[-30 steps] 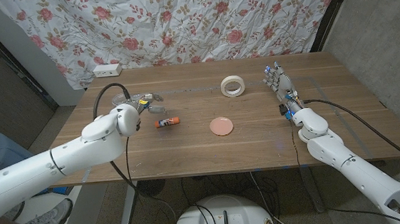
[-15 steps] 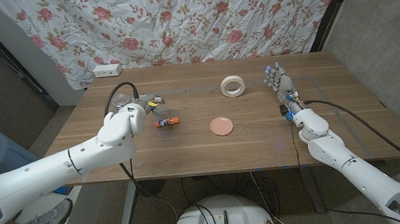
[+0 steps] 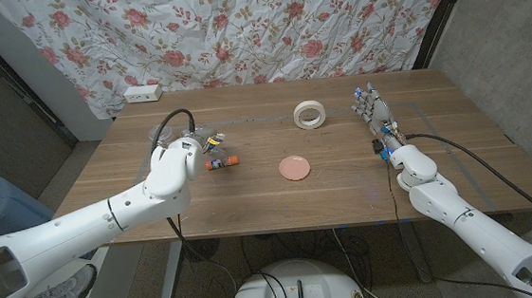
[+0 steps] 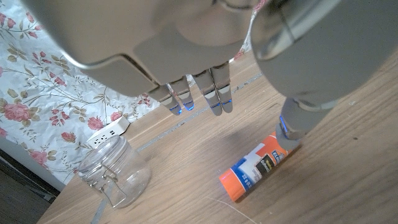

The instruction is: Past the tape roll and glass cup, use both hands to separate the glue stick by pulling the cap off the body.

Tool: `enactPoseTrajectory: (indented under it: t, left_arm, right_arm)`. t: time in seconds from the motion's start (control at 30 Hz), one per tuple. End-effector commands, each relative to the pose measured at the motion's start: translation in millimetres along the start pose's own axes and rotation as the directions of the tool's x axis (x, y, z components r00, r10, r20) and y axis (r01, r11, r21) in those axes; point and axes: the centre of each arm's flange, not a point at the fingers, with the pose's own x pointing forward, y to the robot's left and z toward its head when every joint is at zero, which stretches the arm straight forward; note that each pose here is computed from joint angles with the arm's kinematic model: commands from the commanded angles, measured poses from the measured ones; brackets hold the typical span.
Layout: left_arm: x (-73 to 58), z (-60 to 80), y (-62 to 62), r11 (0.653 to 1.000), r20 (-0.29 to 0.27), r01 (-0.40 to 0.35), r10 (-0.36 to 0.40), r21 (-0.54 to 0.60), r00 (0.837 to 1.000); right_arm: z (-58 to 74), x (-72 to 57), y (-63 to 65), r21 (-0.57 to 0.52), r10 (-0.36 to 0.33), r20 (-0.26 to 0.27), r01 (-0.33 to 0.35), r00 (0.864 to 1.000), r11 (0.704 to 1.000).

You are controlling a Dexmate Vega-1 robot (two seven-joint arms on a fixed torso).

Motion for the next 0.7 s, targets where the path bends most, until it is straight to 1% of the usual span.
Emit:
enactPoseTrajectory:
  t: [0.03,0.1,0.37,0.57,0.7]
  left_arm:
    - [4.2,9.3,-7.5,0.995,0.007,0.006,-0.007,0.104,1.0]
    - [4.5,10.7,-9.7,0.994,0.001,0.008,-0.008,0.108,1.0]
    - [-0.3,14.8,-20.2,0.992,-0.035,-0.026,0.031,0.124,0.999]
    - [-1.9,18.0,-28.0,0.991,-0.051,-0.016,0.023,0.135,0.998]
    - [-1.0,19.2,-31.6,0.991,-0.05,-0.013,0.02,0.133,0.999]
  right_arm:
    - [-1.4,-0.1,-0.2,0.002,-0.021,0.002,0.021,1.0,1.0]
    - [-1.2,-0.1,-0.6,0.002,-0.025,0.003,0.025,1.0,1.0]
    - [-1.5,-1.6,-0.7,0.003,-0.035,0.006,0.035,0.999,0.999]
    - [-1.8,-3.6,-0.5,0.004,-0.037,0.006,0.037,0.999,0.999]
    - [-2.0,-4.6,-0.2,0.004,-0.037,0.004,0.037,0.999,0.999]
